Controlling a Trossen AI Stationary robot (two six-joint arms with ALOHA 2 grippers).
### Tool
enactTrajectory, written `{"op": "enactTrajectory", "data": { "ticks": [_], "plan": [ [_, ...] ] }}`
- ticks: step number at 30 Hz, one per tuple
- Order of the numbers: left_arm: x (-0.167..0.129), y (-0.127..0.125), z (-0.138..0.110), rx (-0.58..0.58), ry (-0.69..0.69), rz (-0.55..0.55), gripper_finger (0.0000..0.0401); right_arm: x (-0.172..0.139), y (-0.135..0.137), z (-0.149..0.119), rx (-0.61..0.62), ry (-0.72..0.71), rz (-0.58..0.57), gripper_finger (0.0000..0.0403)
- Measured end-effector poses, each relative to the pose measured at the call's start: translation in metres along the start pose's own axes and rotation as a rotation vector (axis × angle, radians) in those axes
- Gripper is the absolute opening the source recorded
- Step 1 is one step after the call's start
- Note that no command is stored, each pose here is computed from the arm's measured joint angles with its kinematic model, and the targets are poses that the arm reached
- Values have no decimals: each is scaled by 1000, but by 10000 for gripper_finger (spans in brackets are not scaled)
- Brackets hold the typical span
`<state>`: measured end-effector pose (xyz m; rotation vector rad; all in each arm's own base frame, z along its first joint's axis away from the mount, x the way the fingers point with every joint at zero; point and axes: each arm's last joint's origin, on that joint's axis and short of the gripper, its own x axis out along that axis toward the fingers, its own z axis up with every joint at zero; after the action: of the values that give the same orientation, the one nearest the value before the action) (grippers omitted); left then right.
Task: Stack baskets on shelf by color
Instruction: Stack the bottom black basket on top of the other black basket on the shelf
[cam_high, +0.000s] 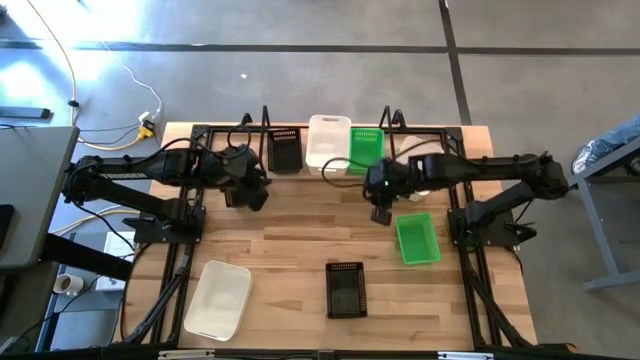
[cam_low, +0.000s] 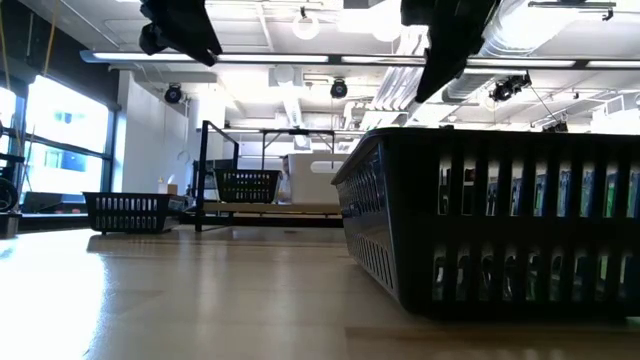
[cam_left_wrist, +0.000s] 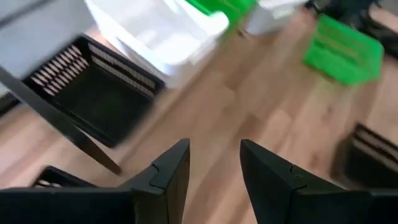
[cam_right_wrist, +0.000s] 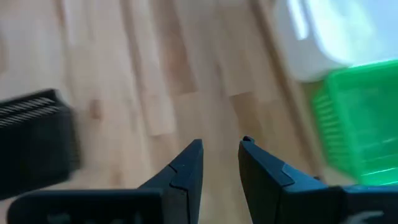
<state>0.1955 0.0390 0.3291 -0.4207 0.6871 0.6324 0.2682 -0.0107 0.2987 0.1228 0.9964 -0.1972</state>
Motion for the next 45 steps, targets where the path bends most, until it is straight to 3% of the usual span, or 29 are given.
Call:
{"op": "enactTrajectory", "data": {
  "ticks": [8,17,23,33,45],
  "plan": [
    [-8,-17,-22,89,157,-118,131,-7,49,-8,191,-16,115,90],
    [-22,-41,-40,81,200,-217,131,-17,90,-24,692,64,216,90],
    [-29,-50,-49,93,219,-259,131,-20,112,-34,901,137,243,90],
    [-36,-58,-57,122,181,-257,131,19,145,-43,970,246,195,90],
    [-38,-60,-59,137,167,-259,131,64,163,-52,1006,353,112,90]
  ]
}}
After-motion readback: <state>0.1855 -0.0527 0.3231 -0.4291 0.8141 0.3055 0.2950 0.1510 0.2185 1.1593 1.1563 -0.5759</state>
